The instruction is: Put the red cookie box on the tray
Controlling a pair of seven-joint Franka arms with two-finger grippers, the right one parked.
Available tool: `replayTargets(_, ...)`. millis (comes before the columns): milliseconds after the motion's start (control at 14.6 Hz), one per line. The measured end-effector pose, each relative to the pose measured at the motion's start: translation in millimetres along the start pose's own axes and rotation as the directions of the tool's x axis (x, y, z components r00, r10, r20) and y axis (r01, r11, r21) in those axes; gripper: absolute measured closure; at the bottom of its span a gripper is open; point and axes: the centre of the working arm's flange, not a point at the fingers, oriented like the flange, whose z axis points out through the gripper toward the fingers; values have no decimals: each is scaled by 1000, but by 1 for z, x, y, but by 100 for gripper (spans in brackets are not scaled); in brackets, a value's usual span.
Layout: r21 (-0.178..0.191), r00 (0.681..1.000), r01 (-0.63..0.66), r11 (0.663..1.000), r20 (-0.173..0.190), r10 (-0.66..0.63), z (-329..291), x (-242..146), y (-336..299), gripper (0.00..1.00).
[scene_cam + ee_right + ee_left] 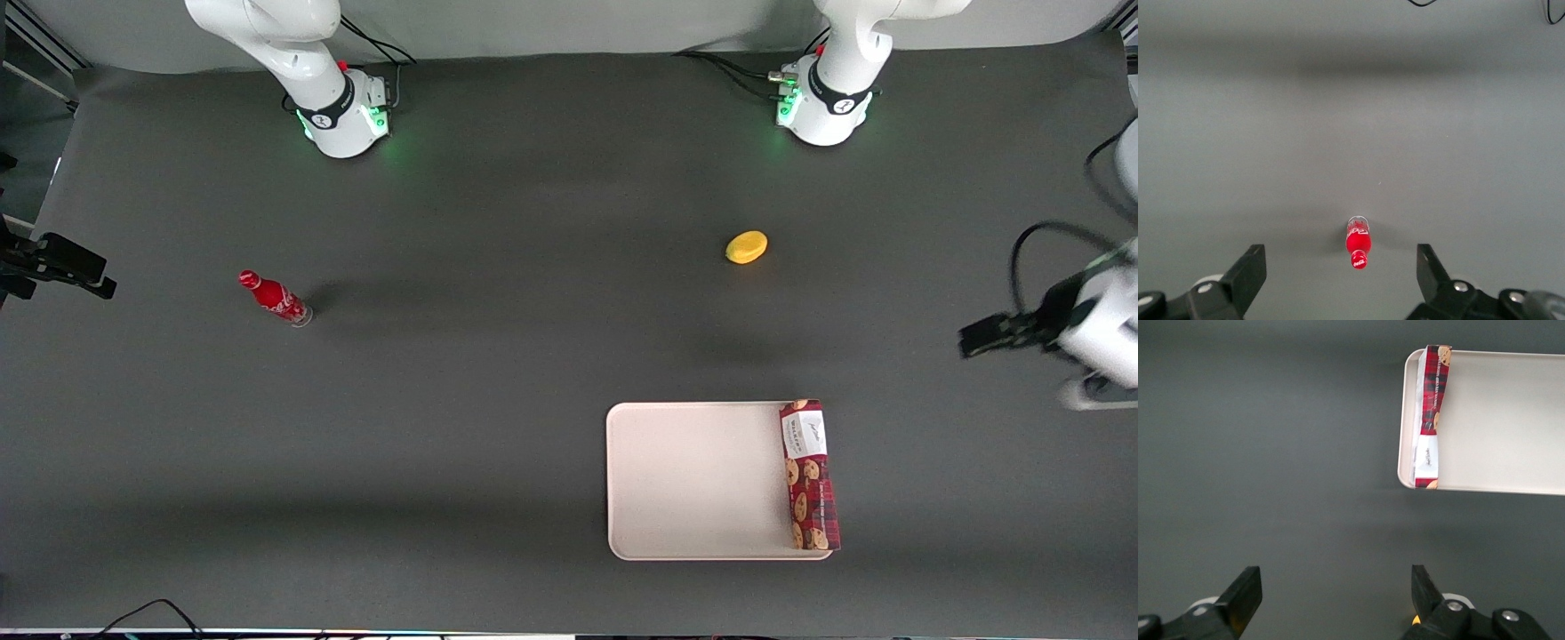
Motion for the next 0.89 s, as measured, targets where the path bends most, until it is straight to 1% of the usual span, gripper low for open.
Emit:
replayTargets(137,2,1000,9,1000,-23,-9,-34,-25,-18,0)
replayTargets(274,-2,999,20,1000,-40,-20,-51,-45,-29,0)
replayTargets(410,-6,999,25,1000,-45,-25,-59,-62,-33,0)
replayTargets(615,-9,999,22,1000,-42,-23,-62,-82,-34,0)
replayTargets(889,-11,998,20,1000,-52,-21,-70,-95,-34,0)
